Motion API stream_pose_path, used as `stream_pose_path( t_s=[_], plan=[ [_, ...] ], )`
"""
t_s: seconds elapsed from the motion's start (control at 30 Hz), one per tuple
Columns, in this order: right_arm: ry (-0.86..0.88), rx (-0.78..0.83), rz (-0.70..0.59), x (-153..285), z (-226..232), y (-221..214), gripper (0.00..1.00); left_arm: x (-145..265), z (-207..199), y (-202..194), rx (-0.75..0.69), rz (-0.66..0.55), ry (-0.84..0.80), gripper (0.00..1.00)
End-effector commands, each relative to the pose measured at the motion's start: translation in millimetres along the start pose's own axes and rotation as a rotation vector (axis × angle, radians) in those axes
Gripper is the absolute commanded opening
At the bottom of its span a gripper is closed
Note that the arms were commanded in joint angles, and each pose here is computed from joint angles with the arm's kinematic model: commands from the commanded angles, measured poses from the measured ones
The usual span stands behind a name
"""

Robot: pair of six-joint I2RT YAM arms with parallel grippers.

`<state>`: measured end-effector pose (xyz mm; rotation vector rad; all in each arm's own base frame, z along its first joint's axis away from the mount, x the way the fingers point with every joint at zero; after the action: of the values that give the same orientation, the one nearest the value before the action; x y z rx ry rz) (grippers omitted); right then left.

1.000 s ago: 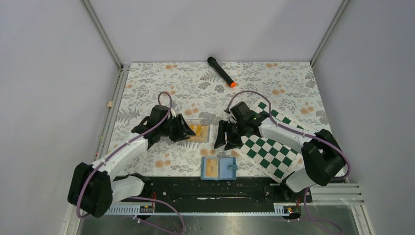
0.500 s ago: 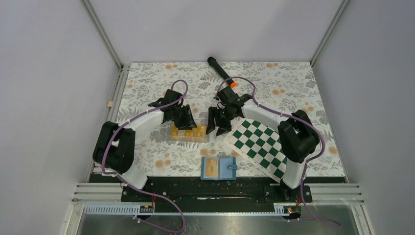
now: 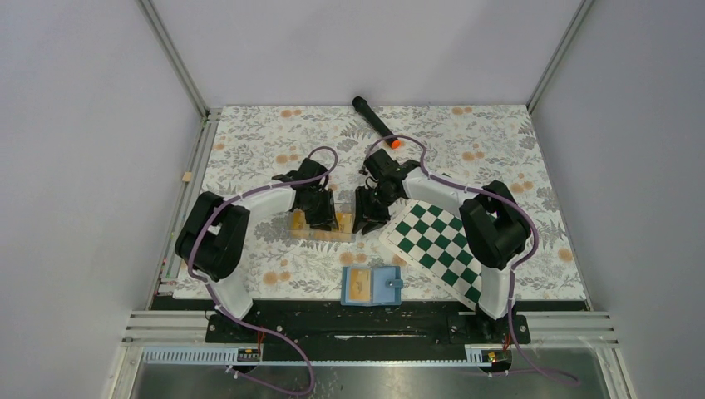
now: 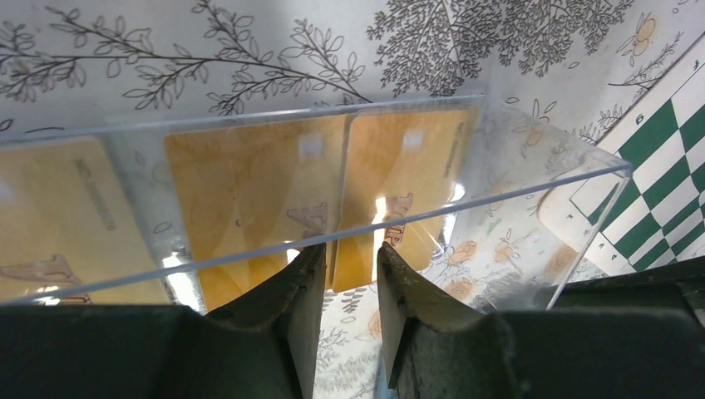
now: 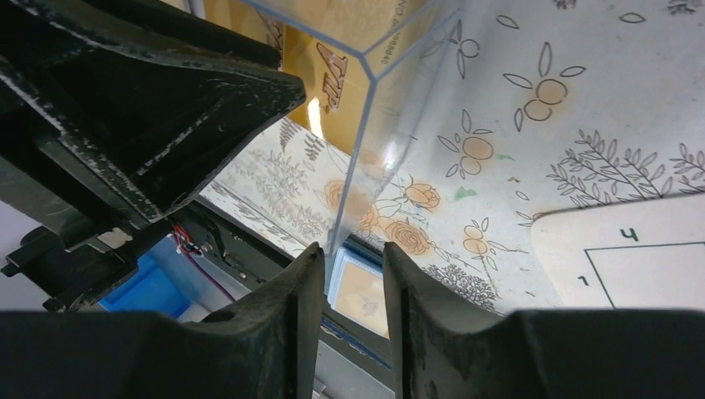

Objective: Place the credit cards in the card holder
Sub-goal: Pick up the credit card from the storage box.

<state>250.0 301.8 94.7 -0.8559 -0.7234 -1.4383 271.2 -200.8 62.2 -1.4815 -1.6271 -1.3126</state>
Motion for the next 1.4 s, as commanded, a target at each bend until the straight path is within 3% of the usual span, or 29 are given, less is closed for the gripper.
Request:
stream_pose_path(
  t_s=[0.0, 0.33, 0.73, 1.1, 1.37],
  plan=[
    [0.023, 0.015, 0.026, -4.5, 8.2, -2.8, 0.35, -12.3, 2.1, 1.5, -0.016, 0.001, 0.043, 0.28],
    [0.047, 0.015, 0.049, -9.2, 11.9, -7.3, 0.2, -6.1, -17.7, 5.1, -0.054, -0.033, -0.004, 0.0],
    [0.051, 0.02, 0.057, -9.4, 13.0, -9.5, 0.15, 23.6, -39.2, 19.7, -0.079, -0.138, -0.044, 0.0],
    [0.051, 0.021, 0.061, -9.7, 11.5, -10.4, 0.15, 12.5, -29.1, 8.6, -0.137, -0.047, 0.081, 0.0],
    [0.052, 0.019, 0.069, -10.7, 11.4, -11.3, 0.15, -0.2, -31.6, 4.7, -0.195, 0.019, 0.114, 0.1]
  ],
)
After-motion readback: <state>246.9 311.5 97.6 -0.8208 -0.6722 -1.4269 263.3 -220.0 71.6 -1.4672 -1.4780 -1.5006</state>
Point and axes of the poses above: each gripper's point midway between its finger pads, its own x axis back along the fingers, its own z axis along the line the jaws close on, y = z × x, the point moved 4 cm from there along x, back along the fingers, and after that the axes turned 12 degrees about -x, right-handed, at the moved point
